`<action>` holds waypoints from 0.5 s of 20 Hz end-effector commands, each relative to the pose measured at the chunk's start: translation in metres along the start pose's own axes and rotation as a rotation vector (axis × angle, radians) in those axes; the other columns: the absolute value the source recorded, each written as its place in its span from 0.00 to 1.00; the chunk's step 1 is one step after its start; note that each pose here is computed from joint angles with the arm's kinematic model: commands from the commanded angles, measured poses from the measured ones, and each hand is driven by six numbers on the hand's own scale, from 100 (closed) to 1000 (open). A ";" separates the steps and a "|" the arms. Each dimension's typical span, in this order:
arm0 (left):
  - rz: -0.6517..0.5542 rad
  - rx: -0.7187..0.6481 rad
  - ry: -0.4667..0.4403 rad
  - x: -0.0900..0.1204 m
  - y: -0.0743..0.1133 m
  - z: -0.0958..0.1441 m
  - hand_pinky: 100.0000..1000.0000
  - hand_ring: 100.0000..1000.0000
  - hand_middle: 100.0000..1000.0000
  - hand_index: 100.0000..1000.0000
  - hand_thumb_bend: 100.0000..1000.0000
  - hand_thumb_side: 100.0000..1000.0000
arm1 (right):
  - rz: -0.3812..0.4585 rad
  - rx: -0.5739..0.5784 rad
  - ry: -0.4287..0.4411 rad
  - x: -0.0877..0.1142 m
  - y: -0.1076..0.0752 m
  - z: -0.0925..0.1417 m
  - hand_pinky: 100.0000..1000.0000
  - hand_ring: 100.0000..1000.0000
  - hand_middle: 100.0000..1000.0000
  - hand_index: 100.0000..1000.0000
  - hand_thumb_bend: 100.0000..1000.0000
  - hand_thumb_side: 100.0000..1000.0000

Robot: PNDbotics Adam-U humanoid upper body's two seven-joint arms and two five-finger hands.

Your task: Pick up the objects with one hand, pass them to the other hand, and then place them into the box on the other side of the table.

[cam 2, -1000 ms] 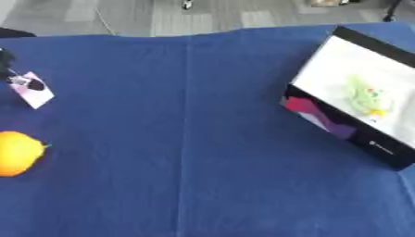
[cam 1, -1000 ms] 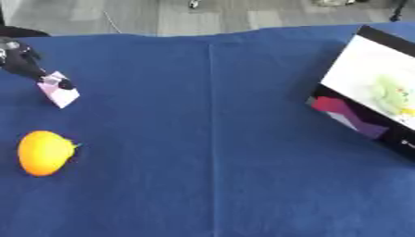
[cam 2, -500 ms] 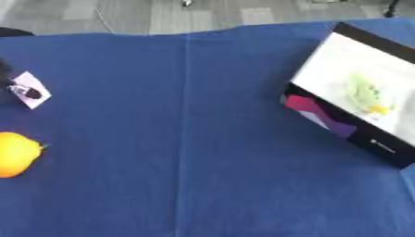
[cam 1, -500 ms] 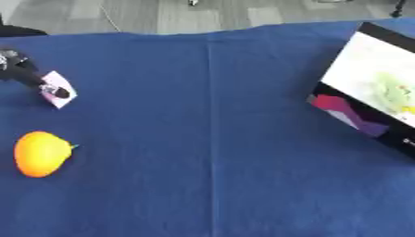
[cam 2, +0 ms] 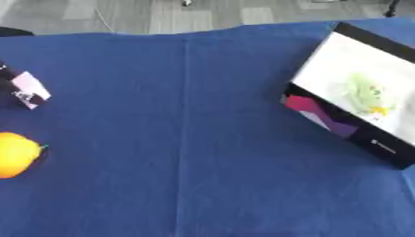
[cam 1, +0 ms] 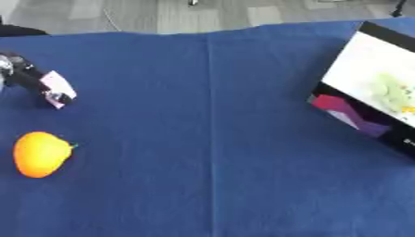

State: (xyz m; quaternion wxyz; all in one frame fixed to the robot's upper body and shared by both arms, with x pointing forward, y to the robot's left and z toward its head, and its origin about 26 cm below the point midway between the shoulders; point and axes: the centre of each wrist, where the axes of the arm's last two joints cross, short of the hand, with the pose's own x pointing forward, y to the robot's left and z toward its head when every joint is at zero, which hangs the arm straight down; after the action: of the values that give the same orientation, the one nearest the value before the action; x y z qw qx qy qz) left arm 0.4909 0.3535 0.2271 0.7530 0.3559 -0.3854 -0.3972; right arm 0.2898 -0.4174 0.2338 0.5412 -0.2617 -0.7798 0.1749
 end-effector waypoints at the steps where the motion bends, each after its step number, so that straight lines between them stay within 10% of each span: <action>1: -0.002 0.046 -0.010 0.003 0.021 0.010 0.93 0.92 0.77 0.74 0.81 0.17 | 0.033 -0.001 -0.020 0.007 -0.008 -0.005 1.00 1.00 1.00 1.00 0.00 0.50; 10: -0.009 0.042 -0.010 0.007 0.018 0.009 0.92 0.92 0.77 0.72 0.72 0.10 | 0.038 0.001 -0.017 0.004 -0.008 -0.005 1.00 1.00 1.00 1.00 0.00 0.50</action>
State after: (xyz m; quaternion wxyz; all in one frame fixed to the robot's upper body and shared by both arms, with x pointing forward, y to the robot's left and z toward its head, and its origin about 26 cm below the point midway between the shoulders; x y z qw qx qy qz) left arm 0.4918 0.3510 0.2289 0.7516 0.3569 -0.3843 -0.3999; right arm 0.2918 -0.4193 0.2325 0.5426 -0.2627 -0.7776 0.1787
